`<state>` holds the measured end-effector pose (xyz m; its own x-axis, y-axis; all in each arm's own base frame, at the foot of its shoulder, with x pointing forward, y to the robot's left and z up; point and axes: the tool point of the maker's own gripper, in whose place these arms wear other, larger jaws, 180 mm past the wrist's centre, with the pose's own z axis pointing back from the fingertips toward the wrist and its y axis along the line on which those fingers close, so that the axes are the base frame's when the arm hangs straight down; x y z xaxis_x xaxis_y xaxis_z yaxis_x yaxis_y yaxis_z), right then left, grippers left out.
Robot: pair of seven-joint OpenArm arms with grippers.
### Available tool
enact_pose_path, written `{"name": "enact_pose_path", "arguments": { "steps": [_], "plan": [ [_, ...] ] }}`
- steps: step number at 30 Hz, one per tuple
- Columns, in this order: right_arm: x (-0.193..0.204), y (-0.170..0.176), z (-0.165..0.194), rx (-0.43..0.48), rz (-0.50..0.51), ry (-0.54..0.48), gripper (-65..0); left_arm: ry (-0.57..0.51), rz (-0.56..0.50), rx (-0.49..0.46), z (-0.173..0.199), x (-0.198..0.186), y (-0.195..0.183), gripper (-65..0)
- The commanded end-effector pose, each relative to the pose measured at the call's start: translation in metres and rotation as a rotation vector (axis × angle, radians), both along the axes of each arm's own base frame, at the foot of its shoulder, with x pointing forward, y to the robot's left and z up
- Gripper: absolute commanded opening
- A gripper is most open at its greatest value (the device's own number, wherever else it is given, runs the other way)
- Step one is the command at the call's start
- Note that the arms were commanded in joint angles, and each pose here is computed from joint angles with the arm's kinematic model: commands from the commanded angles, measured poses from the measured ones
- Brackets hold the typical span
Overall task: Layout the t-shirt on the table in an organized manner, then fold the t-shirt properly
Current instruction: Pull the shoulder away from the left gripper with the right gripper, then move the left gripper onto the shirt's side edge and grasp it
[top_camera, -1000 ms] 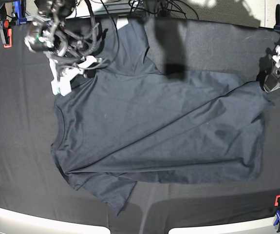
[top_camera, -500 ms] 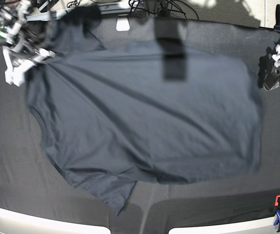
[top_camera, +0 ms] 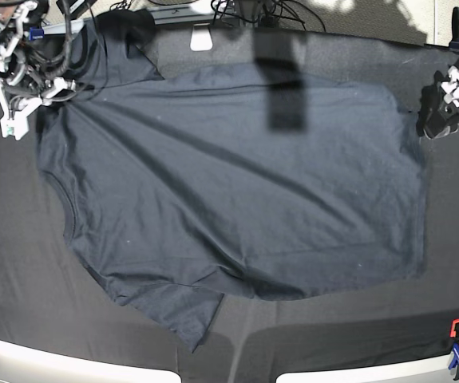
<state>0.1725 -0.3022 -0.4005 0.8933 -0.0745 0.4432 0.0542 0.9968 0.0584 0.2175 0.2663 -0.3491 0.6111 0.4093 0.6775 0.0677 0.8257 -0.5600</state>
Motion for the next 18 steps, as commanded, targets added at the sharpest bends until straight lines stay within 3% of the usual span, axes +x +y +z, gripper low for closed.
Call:
{"name": "enact_pose_path", "arguments": {
  "steps": [1,8,14,18],
  "plan": [
    [0.007,-0.001,0.011,-0.008,0.053,-0.044,-41.4,-0.048,-0.011,0.018,0.014,0.006,0.004,-40.5],
    [0.007,-0.029,0.028,-0.070,0.029,-0.069,-41.4,-0.012,-0.034,0.021,0.009,0.001,0.001,-40.5],
    [0.019,-0.056,0.088,-0.077,-0.073,-0.313,-41.4,0.061,-0.075,0.028,-0.004,-0.010,-0.005,-40.8],
    [0.024,-0.060,0.119,-0.069,-0.096,-0.442,-41.4,0.157,-0.078,0.098,-0.023,-0.028,0.002,-48.5]
  ]
}}
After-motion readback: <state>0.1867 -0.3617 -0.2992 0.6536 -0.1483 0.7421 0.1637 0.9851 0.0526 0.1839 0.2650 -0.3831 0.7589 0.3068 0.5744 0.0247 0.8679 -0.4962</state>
